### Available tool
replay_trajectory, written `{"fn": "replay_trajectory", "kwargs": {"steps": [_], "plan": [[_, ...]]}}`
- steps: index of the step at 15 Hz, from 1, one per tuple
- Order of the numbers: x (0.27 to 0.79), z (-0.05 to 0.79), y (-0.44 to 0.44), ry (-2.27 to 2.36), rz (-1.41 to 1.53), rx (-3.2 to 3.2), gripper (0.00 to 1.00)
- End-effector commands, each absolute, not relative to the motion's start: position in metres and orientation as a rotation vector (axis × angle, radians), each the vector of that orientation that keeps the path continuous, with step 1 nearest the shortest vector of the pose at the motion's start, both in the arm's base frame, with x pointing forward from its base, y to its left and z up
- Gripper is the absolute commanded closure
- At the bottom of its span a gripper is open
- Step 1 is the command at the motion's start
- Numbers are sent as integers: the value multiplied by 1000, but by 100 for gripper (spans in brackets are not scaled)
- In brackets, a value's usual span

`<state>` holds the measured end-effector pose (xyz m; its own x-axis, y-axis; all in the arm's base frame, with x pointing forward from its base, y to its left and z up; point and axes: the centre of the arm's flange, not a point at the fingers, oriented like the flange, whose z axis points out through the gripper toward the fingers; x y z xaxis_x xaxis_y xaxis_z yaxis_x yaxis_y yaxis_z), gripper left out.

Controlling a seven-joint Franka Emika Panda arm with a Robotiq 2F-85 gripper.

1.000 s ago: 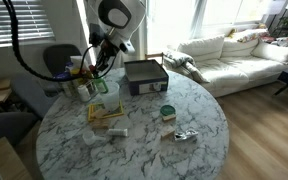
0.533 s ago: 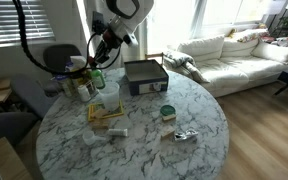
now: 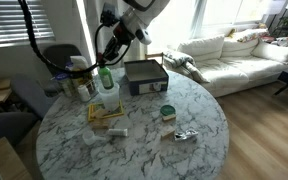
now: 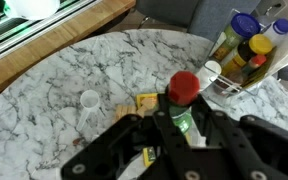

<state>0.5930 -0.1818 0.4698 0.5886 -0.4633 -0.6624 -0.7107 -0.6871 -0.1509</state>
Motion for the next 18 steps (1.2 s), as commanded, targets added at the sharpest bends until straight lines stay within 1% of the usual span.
{"fn": "replay_trajectory", "kwargs": {"steps": [1, 11, 18], "plan": [[601, 438, -218, 1084, 880, -2322, 93], [594, 307, -281, 1303, 873, -2043, 93], [597, 268, -278, 1364, 855, -2076, 93]]}}
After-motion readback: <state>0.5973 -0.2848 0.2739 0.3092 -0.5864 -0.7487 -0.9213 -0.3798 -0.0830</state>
